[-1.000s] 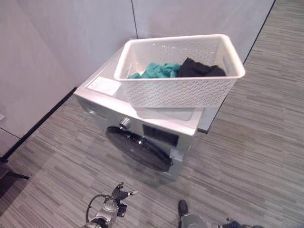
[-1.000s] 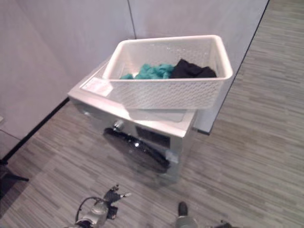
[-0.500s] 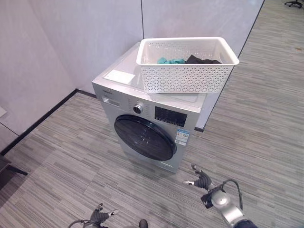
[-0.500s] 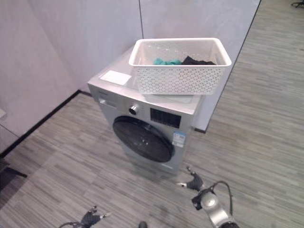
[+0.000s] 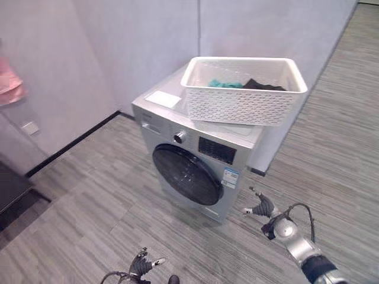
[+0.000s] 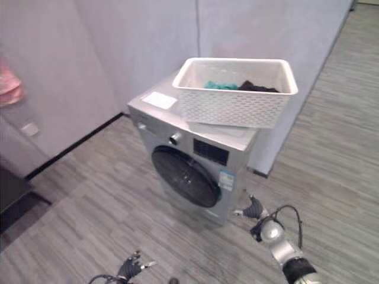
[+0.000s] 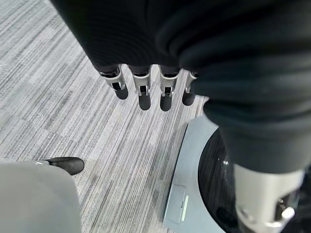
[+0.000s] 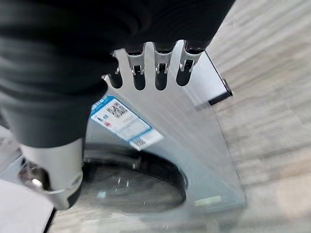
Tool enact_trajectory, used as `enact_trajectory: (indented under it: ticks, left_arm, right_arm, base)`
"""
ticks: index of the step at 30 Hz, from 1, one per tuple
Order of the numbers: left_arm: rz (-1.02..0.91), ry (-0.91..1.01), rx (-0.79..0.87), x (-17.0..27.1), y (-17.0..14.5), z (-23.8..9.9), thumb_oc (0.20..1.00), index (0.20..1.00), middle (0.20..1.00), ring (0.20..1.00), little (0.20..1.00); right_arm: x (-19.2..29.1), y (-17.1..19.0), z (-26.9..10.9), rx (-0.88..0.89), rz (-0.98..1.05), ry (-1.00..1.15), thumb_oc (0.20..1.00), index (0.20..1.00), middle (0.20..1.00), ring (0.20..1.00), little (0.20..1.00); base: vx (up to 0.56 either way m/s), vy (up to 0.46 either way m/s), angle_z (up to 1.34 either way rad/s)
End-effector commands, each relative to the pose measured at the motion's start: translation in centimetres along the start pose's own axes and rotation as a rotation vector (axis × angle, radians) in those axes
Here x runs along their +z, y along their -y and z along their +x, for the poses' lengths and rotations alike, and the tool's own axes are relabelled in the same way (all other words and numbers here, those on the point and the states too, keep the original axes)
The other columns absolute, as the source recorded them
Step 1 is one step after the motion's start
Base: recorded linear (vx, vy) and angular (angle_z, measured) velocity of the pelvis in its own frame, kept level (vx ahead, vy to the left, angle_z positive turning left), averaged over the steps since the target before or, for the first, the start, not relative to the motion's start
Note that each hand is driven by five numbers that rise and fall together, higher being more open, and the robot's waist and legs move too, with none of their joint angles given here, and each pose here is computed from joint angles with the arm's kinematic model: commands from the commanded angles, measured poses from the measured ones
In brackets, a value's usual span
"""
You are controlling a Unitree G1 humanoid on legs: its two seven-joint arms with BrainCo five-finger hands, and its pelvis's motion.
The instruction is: Grab the laundry basket,head to the washer,open it,put in the laundry and shut it.
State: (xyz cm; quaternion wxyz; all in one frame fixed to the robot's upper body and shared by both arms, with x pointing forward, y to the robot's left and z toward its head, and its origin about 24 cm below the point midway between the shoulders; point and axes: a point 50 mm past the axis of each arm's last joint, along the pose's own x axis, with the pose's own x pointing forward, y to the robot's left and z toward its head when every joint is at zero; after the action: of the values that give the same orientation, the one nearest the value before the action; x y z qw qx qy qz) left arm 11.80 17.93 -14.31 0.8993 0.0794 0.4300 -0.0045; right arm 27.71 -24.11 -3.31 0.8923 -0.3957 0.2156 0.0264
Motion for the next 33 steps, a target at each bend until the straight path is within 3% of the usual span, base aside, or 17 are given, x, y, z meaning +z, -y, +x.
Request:
enact_trajectory:
  ticks: [1,8,11,26,29,30,31,32,33]
  left_arm:
    - [0.069,0.05,0.015,1.8,-1.8,0.8,1.0,1.0,1.0,1.0,1.0]
    - [0.062,0.082,-0.018,2.9,-1.2,1.0,1.0,1.0,1.0,1.0,1.0]
    - [0.059,0.156,-0.044,5.1,-0.6,1.4,1.0,1.0,1.0,1.0,1.0]
    - [0.097,0.256,-0.095,8.4,0.5,1.7,1.0,1.0,1.0,1.0,1.0]
    - [0.1,0.242,-0.073,8.5,0.6,2.0,1.0,1.0,1.0,1.0,1.0]
    - [0.092,0.243,-0.068,8.6,0.7,2.1,1.0,1.0,1.0,1.0,1.0]
    - [0.078,0.23,-0.053,8.4,0.7,2.1,1.0,1.0,1.0,1.0,1.0]
    - [0.078,0.229,-0.053,8.4,0.7,2.1,1.0,1.0,1.0,1.0,1.0]
    - [0.073,0.224,-0.039,8.3,0.6,2.2,1.0,1.0,1.0,1.0,1.0]
  right_arm:
    - [2.2,0.6,1.2,-0.057,0.026,0.053,1.0,1.0,1.0,1.0,1.0]
    - [4.2,2.1,3.1,-0.096,0.056,0.015,1.0,1.0,1.0,1.0,1.0]
    - [6.8,5.7,4.3,-0.204,0.069,0.041,1.0,1.0,1.0,1.0,1.0]
    - [11.0,10.8,4.9,-0.396,0.244,0.087,1.0,1.0,1.0,1.0,1.0]
    - [12.8,7.5,5.2,-0.314,0.26,0.126,1.0,1.0,1.0,1.0,1.0]
    - [13.3,5.9,5.2,-0.268,0.281,0.136,1.0,1.0,1.0,1.0,1.0]
    - [14.1,1.8,4.9,-0.158,0.341,0.144,1.0,1.0,1.0,1.0,1.0]
    - [14.1,1.8,4.9,-0.157,0.341,0.144,1.0,1.0,1.0,1.0,1.0]
    - [14.5,-0.5,4.5,-0.093,0.361,0.151,1.0,1.0,1.0,1.0,1.0]
  base:
    - [-0.02,0.008,0.18]
    - [-0.07,-0.003,0.18]
    - [-0.2,0.013,0.14]
    - [-0.05,0.014,0.27]
    - [0.03,0.005,0.04]
    - [0.04,-0.008,0.03]
    - [0.04,-0.008,0.03]
    - [0.05,-0.007,0.04]
    - [0.05,-0.007,0.06]
